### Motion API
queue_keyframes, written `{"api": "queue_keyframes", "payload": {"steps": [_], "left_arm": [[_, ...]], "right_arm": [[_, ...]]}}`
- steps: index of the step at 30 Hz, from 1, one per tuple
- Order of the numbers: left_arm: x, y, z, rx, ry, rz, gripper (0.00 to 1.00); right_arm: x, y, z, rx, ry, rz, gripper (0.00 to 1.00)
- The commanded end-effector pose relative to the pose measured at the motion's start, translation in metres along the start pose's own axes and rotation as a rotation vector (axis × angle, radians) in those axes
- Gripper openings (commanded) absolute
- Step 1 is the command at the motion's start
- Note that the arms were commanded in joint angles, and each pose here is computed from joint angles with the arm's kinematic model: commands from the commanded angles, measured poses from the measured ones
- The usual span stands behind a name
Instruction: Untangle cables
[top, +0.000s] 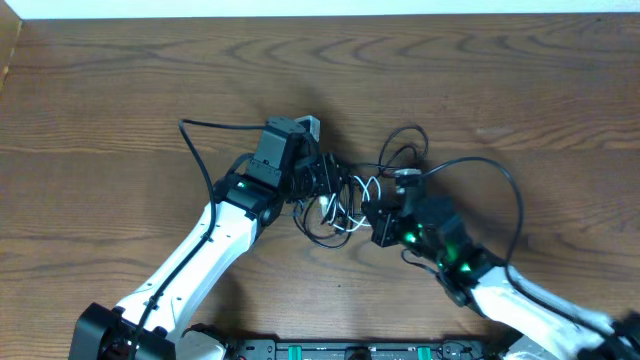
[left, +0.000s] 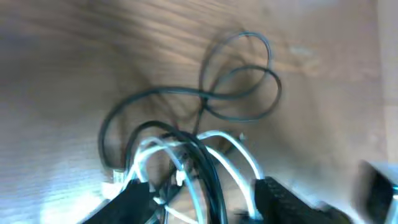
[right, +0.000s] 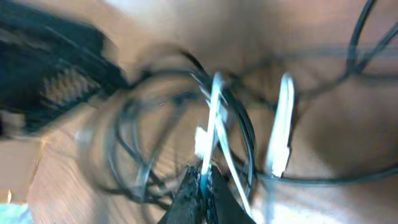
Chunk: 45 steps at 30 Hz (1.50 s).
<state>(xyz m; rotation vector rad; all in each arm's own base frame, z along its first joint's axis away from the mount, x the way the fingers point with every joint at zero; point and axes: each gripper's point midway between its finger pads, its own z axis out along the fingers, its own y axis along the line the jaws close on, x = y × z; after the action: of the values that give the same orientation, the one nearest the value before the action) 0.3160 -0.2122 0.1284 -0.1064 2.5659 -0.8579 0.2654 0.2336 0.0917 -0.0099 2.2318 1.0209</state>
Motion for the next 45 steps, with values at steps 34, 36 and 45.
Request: {"api": "queue_keyframes", "payload": {"steps": [34,36,45], "left_arm": [[-0.004,-0.077,-0.017,0.397,0.002,0.259,0.83],[-0.007,-0.081,-0.019,0.418,-0.011,0.272,0.83],[-0.013,-0.101,-0.025,0.490,-0.057,0.326,0.73]], "right_arm": [[-0.197,0.159,-0.152,-0.177,-0.512,-0.409,0.01],[-0.210,0.167,-0.152,-0.170,-0.510,-0.407,0.01],[-0.247,0.195,-0.150,-0.163,-0.494,-0.397,0.01]]}}
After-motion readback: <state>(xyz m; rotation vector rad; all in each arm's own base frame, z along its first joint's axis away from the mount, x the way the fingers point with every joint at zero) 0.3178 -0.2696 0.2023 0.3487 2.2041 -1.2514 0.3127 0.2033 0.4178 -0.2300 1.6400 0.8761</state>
